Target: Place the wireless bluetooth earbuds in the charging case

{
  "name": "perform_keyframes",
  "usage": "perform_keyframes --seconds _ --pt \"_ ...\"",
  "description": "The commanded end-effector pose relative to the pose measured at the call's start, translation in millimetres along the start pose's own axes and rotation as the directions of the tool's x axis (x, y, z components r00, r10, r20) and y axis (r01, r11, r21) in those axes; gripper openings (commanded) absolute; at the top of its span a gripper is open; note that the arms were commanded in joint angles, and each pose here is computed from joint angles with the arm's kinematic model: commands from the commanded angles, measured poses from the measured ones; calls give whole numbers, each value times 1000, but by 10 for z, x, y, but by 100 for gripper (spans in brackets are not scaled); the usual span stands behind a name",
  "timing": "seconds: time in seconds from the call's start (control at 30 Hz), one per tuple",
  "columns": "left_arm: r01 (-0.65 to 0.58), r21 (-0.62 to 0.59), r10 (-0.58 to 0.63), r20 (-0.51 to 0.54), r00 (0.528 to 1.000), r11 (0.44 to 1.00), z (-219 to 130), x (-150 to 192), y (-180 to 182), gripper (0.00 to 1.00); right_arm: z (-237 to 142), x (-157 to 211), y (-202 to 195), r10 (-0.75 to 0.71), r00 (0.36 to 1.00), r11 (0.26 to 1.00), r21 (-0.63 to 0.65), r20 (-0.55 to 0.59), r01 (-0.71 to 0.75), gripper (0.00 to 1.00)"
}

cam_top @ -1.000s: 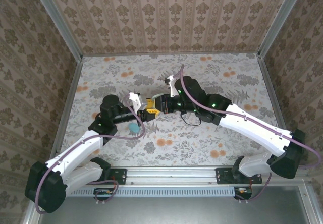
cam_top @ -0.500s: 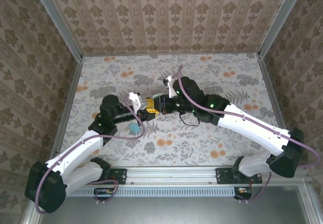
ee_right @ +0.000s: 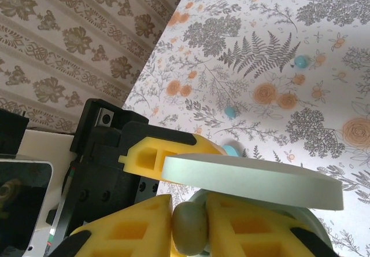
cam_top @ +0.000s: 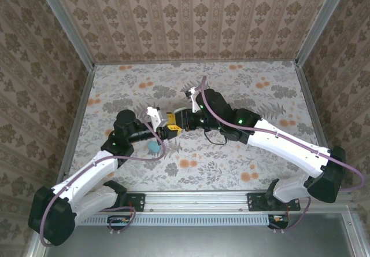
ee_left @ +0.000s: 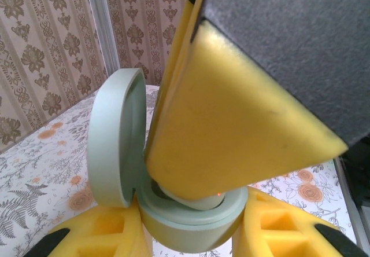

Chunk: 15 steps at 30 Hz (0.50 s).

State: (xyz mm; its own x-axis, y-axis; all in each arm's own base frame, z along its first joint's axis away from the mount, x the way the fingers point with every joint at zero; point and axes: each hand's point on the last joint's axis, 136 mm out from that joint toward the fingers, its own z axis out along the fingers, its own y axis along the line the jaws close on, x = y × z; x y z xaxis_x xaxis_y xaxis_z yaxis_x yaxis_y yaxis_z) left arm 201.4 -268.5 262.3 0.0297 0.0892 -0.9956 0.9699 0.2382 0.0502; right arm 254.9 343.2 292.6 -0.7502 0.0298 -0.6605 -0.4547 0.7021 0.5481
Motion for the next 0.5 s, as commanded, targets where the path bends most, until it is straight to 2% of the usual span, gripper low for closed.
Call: perform_keyframes --seconds 0.0,0.47 --pt "-41 0 41 40 998 999 -24 -122 -27 5 17 8 -59 -19 1000 999 39 2 19 26" --pt "-40 -1 40 35 999 999 -15 -99 -18 5 -130 -109 -12 -26 999 999 43 38 24 35"
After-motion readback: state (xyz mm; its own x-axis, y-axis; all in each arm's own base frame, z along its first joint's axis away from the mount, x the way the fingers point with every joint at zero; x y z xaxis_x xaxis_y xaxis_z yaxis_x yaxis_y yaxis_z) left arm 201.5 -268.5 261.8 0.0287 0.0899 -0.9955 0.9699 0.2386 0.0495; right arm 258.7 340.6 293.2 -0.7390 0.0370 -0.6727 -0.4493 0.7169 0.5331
